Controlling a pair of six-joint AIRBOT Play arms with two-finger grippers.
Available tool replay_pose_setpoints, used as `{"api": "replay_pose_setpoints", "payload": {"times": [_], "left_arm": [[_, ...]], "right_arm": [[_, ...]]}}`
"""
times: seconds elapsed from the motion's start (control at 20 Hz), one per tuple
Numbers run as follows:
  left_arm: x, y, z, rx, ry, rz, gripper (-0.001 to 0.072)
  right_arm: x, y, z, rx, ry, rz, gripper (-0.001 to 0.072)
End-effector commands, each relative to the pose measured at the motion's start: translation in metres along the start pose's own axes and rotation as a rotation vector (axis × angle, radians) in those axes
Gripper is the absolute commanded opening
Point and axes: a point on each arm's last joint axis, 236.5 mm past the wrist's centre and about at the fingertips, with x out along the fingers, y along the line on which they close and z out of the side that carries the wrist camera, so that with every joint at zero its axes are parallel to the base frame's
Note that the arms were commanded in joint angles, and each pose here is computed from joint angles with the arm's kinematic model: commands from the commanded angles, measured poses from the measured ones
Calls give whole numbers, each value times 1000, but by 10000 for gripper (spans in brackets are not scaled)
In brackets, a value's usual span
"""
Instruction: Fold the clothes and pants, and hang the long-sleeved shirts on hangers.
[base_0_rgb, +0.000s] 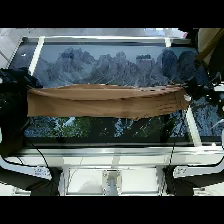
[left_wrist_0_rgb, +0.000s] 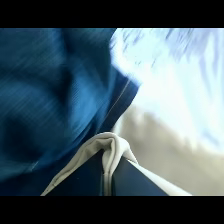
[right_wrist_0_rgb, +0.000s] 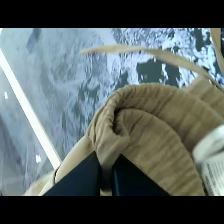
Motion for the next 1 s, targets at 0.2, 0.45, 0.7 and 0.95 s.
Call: {"api": "replay_pose_setpoints", "payload": {"times": [0.2, 0.45, 0.7, 0.95], "left_arm": [[7, -23, 32, -90, -153, -44, 505], [-42, -40, 56, -47, -241, -76, 504], [-141, -120, 70, 315, -415, -159, 505], [-164, -239, 5, 647, -418, -298, 503]], "right_arm": [[14, 11, 20, 60, -113, 21, 455], [-17, -9, 14, -37, -15, -39, 449], [-88, -89, 17, -265, 97, -340, 449], [-66, -83, -6, -52, 231, -40, 506]]}}
